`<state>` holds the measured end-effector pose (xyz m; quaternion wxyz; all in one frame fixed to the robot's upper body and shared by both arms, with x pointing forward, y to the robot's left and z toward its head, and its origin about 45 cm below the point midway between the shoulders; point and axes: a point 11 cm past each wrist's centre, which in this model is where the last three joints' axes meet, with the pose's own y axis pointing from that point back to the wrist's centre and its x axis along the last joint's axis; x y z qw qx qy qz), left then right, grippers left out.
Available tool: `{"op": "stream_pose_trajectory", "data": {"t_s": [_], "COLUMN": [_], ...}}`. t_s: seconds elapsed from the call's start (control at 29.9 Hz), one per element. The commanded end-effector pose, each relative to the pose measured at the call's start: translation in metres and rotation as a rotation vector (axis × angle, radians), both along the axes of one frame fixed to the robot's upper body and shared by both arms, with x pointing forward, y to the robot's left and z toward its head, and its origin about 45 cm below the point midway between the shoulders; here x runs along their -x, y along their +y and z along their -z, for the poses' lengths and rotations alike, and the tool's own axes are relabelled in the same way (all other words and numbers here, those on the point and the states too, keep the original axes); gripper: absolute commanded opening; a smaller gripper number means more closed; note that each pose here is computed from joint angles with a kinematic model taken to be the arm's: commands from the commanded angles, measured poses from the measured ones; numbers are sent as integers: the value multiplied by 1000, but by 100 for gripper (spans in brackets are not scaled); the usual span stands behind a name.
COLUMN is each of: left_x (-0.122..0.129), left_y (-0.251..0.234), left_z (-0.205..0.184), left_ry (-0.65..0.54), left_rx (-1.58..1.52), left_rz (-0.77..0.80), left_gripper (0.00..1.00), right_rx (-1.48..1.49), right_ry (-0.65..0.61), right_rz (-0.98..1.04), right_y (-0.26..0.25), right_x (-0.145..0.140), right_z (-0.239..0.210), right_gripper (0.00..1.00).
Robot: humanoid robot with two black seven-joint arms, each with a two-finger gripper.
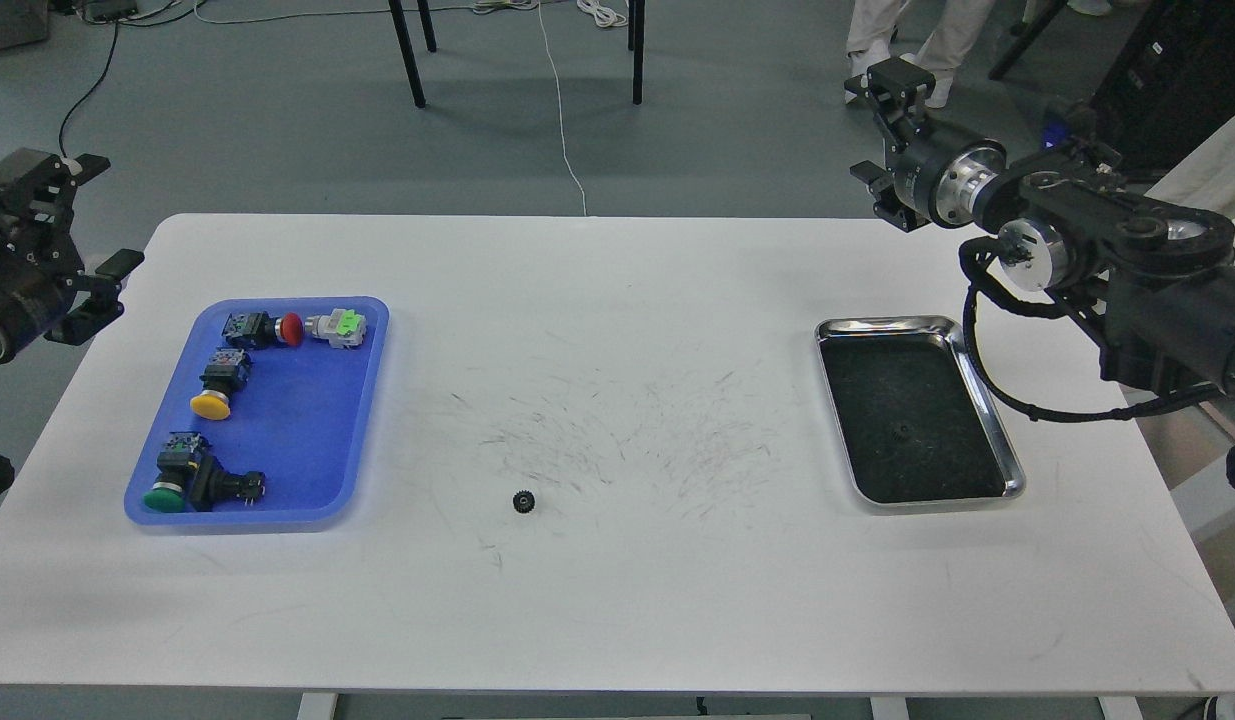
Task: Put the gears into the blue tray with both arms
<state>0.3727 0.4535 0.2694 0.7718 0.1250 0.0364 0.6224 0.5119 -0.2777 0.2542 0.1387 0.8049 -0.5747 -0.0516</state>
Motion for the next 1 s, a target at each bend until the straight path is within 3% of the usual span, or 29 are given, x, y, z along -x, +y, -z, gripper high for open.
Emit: {"op": "stream_pose_trajectory", "data": {"t_s": [0.0, 0.13, 0.27, 0.43, 0.74, 0.9, 0.97], "left_x": [3, 5, -3, 0, 14, 10, -3], "left_y": [-6, -13, -23, -51, -72, -63, -58], "left_z": [-5, -13, -52, -36, -51, -44, -35], "left_ry": [-5, -8, -97, -73, -93, -112, -103], "left_rx": [-59, -136, -162, -162, -345, -375, -342], "left_rz": [37, 80, 102, 180, 338, 249, 197], "left_gripper": [99, 99, 99, 99, 99, 99, 99], "right_rx": [-106, -131, -135, -130, -127, -128, -127], "right_ry": [-20, -16, -24, -23, -23, -11, -7], "right_rz": [33, 41, 42, 45, 45, 56, 64], "right_y": [-7, -9, -9, -9, -7, -10, -12], "right_x": [5, 10, 10, 9, 10, 13, 14], "right_z": [8, 17, 17, 18, 19, 25, 29], "right_gripper": [96, 96, 96, 96, 96, 96, 96]}}
